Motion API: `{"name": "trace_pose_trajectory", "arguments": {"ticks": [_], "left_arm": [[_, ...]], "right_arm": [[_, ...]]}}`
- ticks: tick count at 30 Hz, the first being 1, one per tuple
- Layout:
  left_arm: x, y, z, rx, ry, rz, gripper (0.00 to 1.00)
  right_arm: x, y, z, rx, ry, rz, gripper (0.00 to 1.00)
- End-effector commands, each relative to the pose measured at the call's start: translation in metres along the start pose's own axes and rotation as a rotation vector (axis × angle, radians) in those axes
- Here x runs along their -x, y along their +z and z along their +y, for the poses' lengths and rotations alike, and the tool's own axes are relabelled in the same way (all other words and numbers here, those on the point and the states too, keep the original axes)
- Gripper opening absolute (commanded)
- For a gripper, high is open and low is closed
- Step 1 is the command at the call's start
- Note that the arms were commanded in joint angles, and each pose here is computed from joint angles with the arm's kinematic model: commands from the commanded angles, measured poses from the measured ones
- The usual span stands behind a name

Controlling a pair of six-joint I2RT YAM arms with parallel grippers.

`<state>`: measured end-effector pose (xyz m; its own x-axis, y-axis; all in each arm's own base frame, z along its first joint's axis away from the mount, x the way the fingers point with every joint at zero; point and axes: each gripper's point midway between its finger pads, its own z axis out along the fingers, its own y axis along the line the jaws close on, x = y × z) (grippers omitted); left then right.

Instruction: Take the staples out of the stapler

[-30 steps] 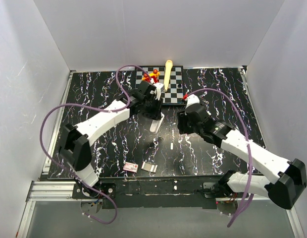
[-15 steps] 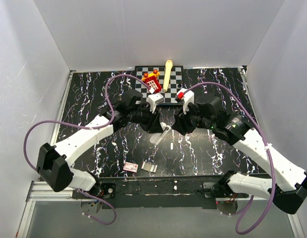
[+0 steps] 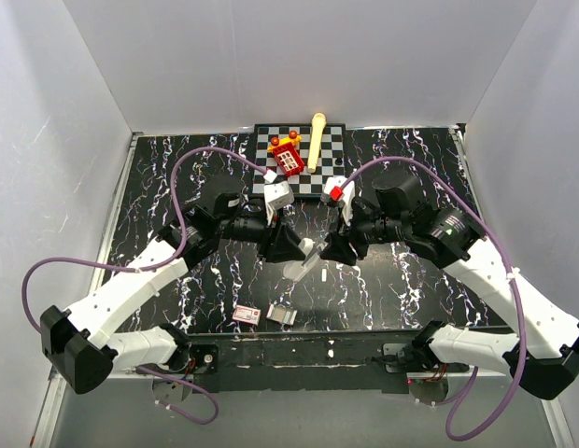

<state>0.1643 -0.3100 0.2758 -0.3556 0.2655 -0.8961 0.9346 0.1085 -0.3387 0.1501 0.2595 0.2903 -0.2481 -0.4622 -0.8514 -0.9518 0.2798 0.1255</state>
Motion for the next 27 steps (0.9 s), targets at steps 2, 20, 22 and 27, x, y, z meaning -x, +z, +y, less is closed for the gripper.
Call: {"name": "trace_pose_trajectory", "arguments": {"ticks": [2, 20, 22, 27], "left_arm": [[0.009, -0.007, -0.022, -0.088, 0.071, -0.044, 0.0], [0.01, -0.01, -0.034, -0.14, 0.089, -0.061, 0.0], [0.012, -0.011, -0.036, -0.146, 0.094, -0.068, 0.0], [0.015, -0.014, -0.04, -0.153, 0.11, -0.088, 0.0]], "right_arm": [[0.027, -0.003, 0.016, 0.093, -0.065, -0.071, 0.5], [0.03, 0.004, 0.036, 0.2, -0.079, -0.073, 0.42], [0.027, 0.005, 0.035, 0.199, -0.076, -0.068, 0.41], [0.023, 0.005, 0.04, 0.218, -0.07, -0.061, 0.38]]}}
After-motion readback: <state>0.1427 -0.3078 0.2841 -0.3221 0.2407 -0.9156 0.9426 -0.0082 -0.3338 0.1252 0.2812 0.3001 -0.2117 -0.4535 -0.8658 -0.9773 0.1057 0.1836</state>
